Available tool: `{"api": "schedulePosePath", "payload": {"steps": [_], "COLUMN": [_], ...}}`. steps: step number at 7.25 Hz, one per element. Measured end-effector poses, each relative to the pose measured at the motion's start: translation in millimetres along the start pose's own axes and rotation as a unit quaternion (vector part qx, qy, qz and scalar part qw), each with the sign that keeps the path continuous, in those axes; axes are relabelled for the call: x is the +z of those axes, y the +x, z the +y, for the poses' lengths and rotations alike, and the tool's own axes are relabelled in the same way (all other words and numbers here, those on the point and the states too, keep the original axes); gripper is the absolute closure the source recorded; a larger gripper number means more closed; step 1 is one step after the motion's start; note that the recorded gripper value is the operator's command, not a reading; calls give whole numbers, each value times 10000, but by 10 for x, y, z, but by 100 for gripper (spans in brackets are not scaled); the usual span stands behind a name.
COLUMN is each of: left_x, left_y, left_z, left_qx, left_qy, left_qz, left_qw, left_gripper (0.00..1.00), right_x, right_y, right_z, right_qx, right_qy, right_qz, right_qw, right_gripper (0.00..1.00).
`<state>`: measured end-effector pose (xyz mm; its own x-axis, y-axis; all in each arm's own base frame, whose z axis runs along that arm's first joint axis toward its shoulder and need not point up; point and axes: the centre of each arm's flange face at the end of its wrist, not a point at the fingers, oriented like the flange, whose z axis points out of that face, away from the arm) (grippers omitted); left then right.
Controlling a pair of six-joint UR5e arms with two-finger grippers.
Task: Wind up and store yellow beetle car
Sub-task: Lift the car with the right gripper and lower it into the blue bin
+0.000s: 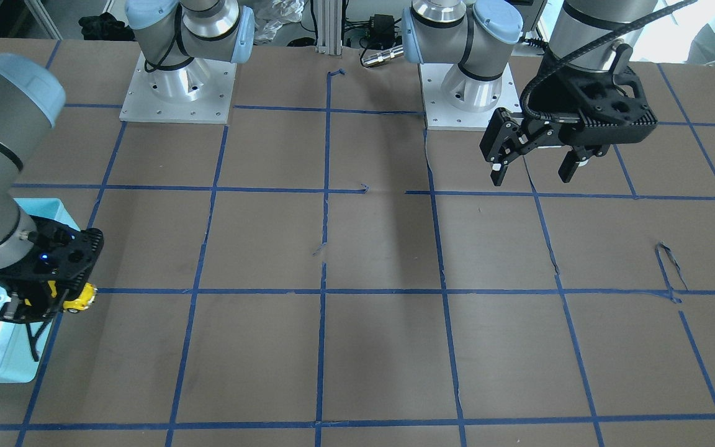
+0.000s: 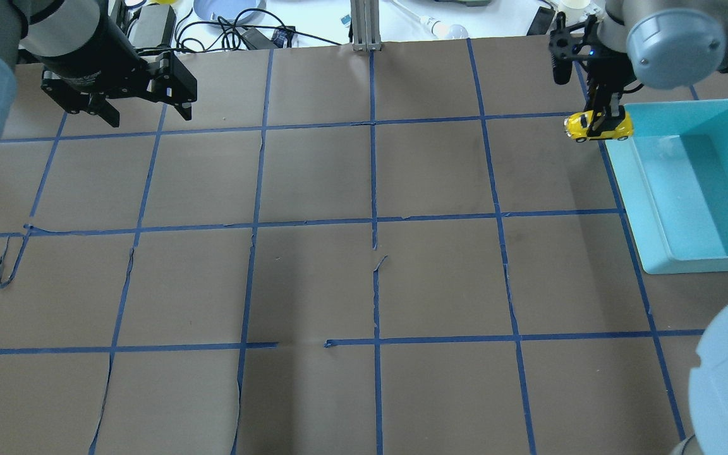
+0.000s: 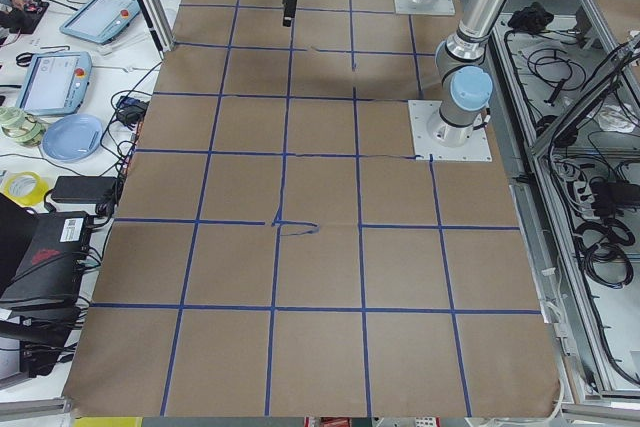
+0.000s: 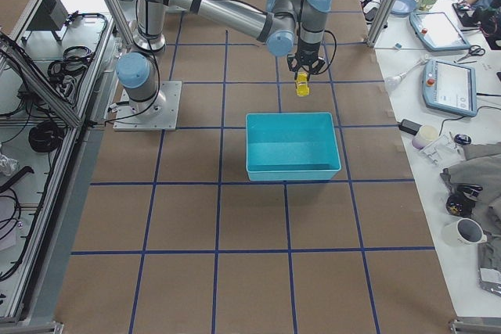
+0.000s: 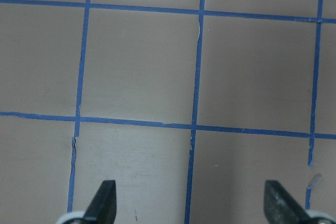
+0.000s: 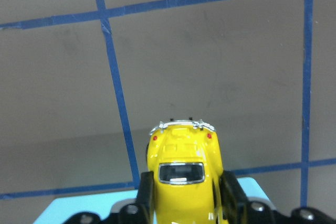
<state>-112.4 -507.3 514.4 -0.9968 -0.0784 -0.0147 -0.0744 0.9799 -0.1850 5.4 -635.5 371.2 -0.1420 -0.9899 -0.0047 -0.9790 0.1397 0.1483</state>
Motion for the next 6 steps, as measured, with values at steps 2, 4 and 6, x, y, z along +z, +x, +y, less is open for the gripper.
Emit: {"api": "schedulePosePath", "payload": {"steps": [2, 4, 6], "left_x": [-6, -7, -7], "left_y": [2, 3, 4], "left_z": [-2, -2, -2], "left_qx": [0, -1, 1], "left_qy": [9, 11, 11], "left_qz": [8, 15, 18], "left_qw": [10000, 10000, 10000], "left_gripper": [0, 0, 0], "right_x": [-24, 293, 770], "right_y": [25, -44, -88], "right_z": [903, 1528, 1713], "right_qx": [41, -136, -112], "right_qy": [11, 99, 101], "right_qz": [-230, -495, -529], "right_qw": [9997, 9986, 9985], "right_gripper": [100, 100, 100]}}
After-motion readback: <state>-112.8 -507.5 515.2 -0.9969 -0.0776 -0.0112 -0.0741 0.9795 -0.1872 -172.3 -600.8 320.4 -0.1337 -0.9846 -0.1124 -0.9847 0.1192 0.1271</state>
